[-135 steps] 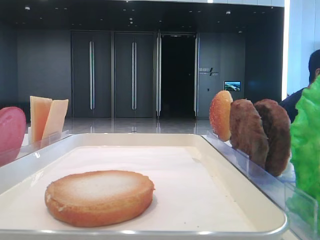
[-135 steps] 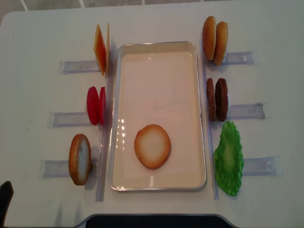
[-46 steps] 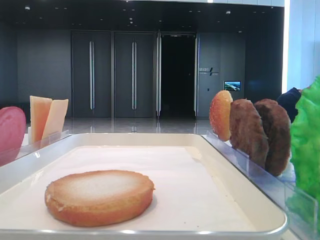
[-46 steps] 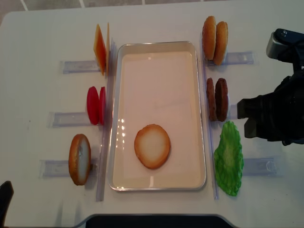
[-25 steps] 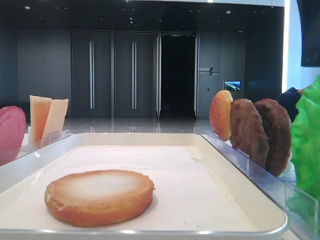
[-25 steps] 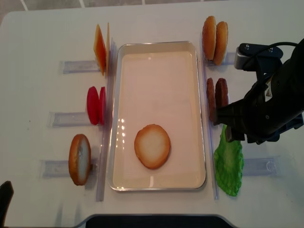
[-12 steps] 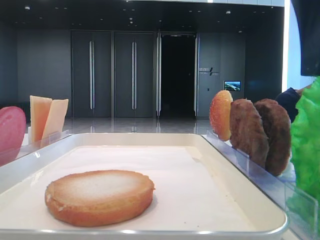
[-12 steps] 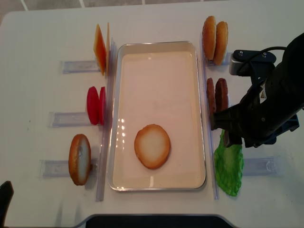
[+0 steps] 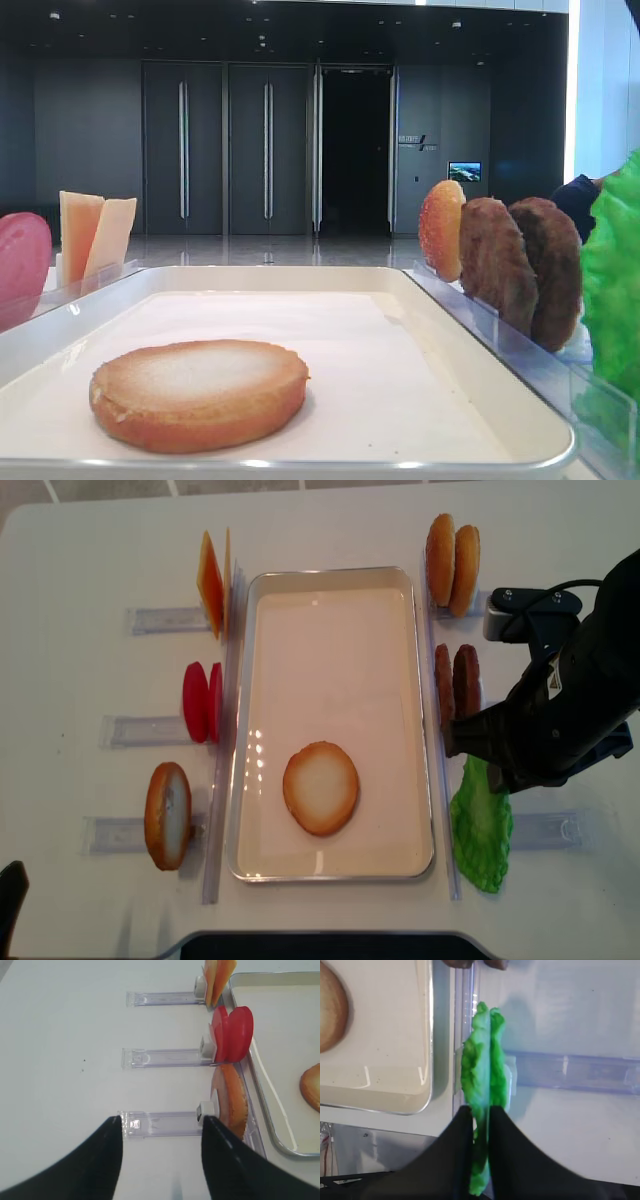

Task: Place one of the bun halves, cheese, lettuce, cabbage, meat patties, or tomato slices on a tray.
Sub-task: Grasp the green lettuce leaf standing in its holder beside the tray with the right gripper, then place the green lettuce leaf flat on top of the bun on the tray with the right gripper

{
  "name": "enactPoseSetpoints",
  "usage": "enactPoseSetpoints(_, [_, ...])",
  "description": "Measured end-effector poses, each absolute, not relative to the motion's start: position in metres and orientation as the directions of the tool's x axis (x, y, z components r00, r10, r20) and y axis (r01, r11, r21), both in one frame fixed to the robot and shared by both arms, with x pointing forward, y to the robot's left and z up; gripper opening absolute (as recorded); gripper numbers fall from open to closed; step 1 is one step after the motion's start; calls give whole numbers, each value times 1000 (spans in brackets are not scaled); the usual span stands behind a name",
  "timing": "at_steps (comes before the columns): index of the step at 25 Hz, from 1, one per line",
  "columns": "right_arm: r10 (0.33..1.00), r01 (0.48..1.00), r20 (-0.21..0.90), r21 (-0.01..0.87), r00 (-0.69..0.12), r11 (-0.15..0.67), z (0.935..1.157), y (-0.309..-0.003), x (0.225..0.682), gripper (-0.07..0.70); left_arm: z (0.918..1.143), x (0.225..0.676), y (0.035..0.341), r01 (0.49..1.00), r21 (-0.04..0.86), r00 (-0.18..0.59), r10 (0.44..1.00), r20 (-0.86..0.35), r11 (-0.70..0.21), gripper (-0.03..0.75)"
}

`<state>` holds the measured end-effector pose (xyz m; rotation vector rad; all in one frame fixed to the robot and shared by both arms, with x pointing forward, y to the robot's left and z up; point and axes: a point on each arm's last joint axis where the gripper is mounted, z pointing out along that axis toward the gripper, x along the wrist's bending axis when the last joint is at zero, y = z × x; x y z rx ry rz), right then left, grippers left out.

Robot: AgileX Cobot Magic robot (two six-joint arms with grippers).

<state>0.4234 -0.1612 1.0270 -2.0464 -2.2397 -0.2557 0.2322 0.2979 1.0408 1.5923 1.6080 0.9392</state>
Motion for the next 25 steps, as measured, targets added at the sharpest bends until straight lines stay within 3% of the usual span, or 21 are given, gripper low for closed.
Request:
enactPoseSetpoints(2, [979, 995, 179, 50, -94, 86, 1027, -162, 423, 24, 1041, 232, 298, 511, 860, -23, 999, 23, -8, 391])
enactPoseSetpoints(10, [982, 997, 172, 28, -78, 74, 1032, -162, 422, 24, 1041, 232, 298, 511, 860, -23, 999, 23, -8, 391])
enactPoseSetpoints(14, [980, 996, 180, 36, -86, 81, 1052, -159, 426, 24, 1041, 232, 298, 511, 860, -23, 999, 23, -8, 391])
enactPoseSetpoints(20, [961, 989, 257, 127, -102, 71, 1088, -149, 436, 24, 1041, 232, 298, 511, 860, -23, 999, 23, -8, 391])
enactPoseSetpoints(25, [925, 990, 360, 114, -121, 85, 1100, -139, 433, 24, 1041, 232, 298, 511, 860, -23, 999, 23, -8, 391])
